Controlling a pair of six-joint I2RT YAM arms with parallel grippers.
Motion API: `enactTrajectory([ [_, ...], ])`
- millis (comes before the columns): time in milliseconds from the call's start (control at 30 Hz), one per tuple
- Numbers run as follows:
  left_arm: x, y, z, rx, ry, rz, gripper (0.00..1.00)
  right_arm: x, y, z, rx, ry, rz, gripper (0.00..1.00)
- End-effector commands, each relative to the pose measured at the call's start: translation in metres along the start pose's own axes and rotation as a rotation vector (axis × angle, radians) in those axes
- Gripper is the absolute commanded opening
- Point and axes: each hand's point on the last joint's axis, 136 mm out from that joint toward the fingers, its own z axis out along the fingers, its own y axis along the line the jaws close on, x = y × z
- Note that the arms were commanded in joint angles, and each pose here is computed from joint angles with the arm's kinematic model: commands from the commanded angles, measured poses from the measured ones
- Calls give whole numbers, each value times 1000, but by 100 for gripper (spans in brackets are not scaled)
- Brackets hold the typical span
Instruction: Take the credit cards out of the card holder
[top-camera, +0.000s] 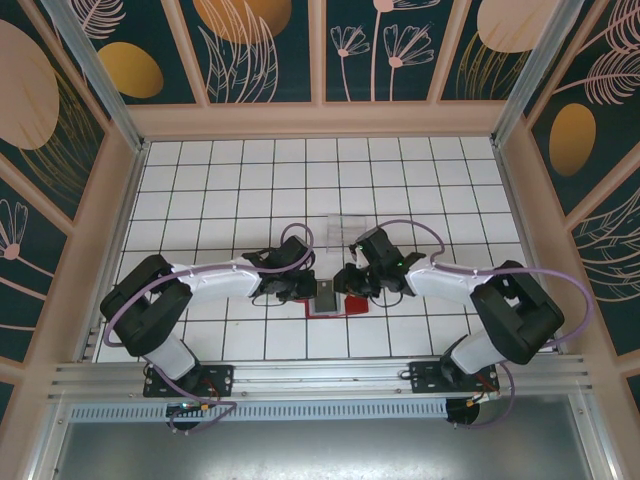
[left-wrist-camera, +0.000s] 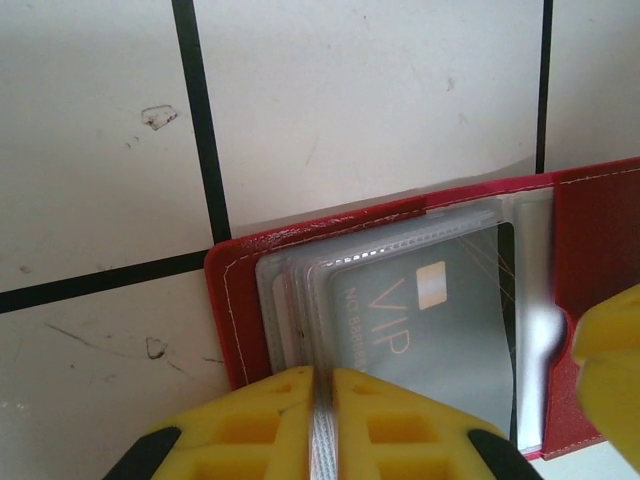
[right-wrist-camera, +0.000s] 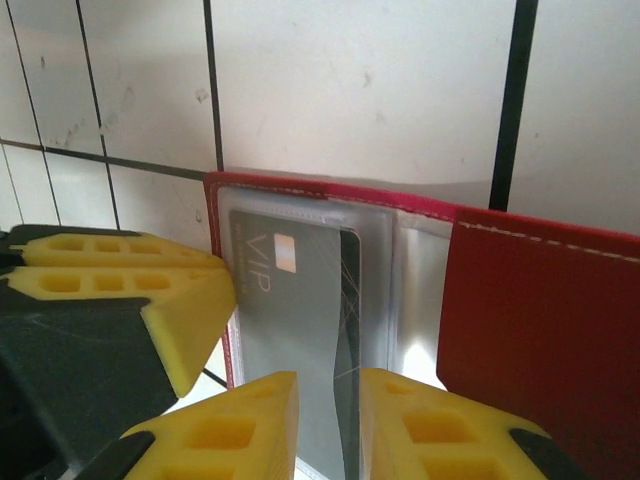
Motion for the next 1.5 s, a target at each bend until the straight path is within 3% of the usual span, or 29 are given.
enactTrajectory([
  [0, 17, 17, 9, -42, 51, -12, 13, 2, -2, 4, -27, 8, 21, 24],
  [433, 22, 25, 12, -56, 60, -15, 11, 12, -12, 13, -82, 30, 42, 18],
  [1000, 24, 24, 15, -50, 73, -14, 10, 14, -12, 19, -132, 49, 53, 18],
  [1467, 22, 20, 13, -38, 68, -15, 11, 9, 1, 7, -172, 9, 35, 13],
])
